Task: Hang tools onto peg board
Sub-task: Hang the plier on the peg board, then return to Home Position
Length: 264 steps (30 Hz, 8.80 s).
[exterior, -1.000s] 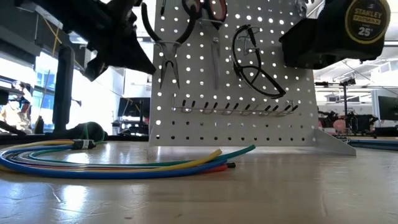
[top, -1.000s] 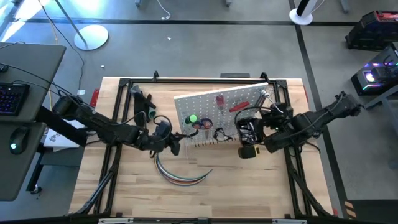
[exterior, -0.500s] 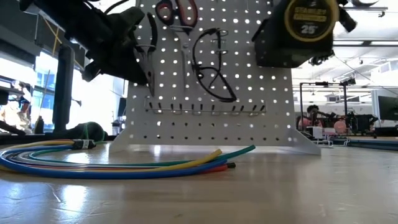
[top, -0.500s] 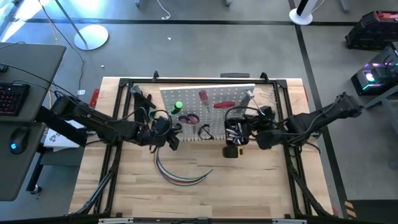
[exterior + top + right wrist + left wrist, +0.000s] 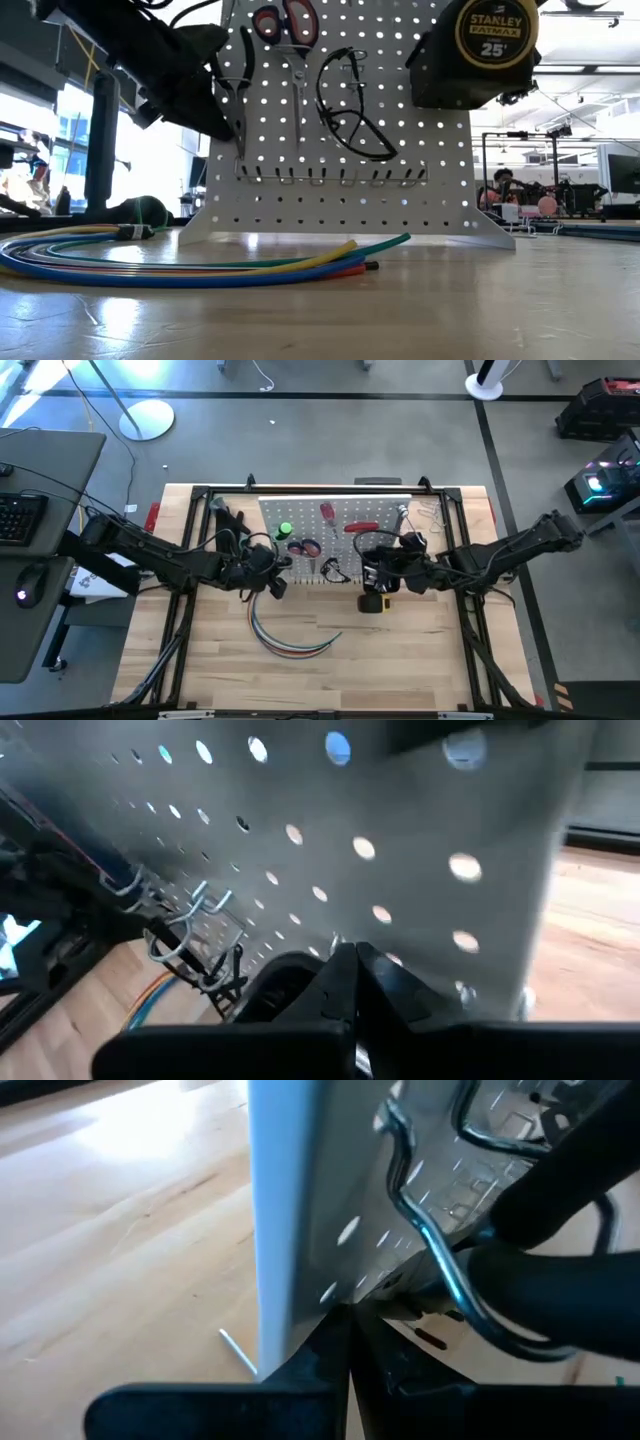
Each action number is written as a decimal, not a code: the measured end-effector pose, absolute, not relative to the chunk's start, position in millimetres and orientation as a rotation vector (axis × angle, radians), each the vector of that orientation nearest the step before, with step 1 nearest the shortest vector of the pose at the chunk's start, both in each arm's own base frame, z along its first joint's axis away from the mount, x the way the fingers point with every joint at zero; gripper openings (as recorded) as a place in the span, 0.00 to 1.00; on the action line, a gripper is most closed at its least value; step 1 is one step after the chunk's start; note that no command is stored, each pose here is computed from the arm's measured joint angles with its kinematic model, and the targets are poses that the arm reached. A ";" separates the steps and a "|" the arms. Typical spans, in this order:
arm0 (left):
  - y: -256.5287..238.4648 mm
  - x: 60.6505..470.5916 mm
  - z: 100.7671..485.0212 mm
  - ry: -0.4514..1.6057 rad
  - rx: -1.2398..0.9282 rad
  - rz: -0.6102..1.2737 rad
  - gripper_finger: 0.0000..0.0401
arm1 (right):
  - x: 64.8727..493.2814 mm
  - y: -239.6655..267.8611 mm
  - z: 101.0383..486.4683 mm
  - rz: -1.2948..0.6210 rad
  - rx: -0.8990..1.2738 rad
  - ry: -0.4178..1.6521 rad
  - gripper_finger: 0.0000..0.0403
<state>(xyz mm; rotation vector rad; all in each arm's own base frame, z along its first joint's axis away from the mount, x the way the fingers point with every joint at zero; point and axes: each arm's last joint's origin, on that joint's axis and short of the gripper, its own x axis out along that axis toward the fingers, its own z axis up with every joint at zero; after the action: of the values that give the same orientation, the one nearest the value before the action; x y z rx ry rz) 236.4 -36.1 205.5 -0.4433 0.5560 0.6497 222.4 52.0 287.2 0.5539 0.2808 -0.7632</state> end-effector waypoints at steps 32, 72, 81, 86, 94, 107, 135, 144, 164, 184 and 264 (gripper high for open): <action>-7.0 236.5 202.9 0.605 -0.398 0.737 0.00 | 252.1 4.9 278.9 -0.772 0.464 0.355 0.00; 21.4 192.2 226.8 0.803 -0.229 0.638 0.00 | 258.5 9.0 285.1 -0.578 0.422 0.377 0.00; 7.0 173.8 267.1 0.506 -0.362 0.463 0.00 | 236.6 16.0 316.9 -0.407 0.416 0.275 0.00; -16.5 168.9 304.0 0.202 -0.452 0.190 0.00 | 211.7 41.9 335.0 -0.253 0.457 0.229 0.00; -49.8 166.5 287.0 -0.180 -0.557 0.007 0.00 | 181.3 100.6 327.0 -0.174 0.546 0.305 0.00; -17.3 167.6 223.7 -0.108 -0.611 0.022 0.00 | 130.1 115.2 319.8 -0.286 0.652 0.298 0.00; 4.6 141.1 169.8 -0.062 -0.566 0.009 0.00 | 98.2 87.2 297.6 -0.341 0.746 0.258 0.00; 7.3 140.9 170.1 -0.097 -0.650 0.097 0.00 | 105.0 74.6 235.0 -0.082 0.847 -0.008 0.00; 9.8 140.7 167.5 -0.091 -0.603 0.190 0.00 | 112.8 7.4 182.4 0.125 0.258 -0.125 0.00; 7.8 139.9 149.1 0.111 -0.608 0.194 0.00 | 111.9 -0.2 145.7 -0.051 0.043 0.243 0.00; 1.3 97.1 169.0 -0.025 -0.057 -0.034 0.00 | 98.3 -0.1 167.5 -0.038 0.052 -0.016 0.00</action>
<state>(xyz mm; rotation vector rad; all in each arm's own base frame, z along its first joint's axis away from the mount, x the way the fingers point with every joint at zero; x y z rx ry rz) 97.1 1.3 169.0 -0.0565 -0.0254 -0.0341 98.3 -0.1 167.5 0.0522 -0.0164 -0.0375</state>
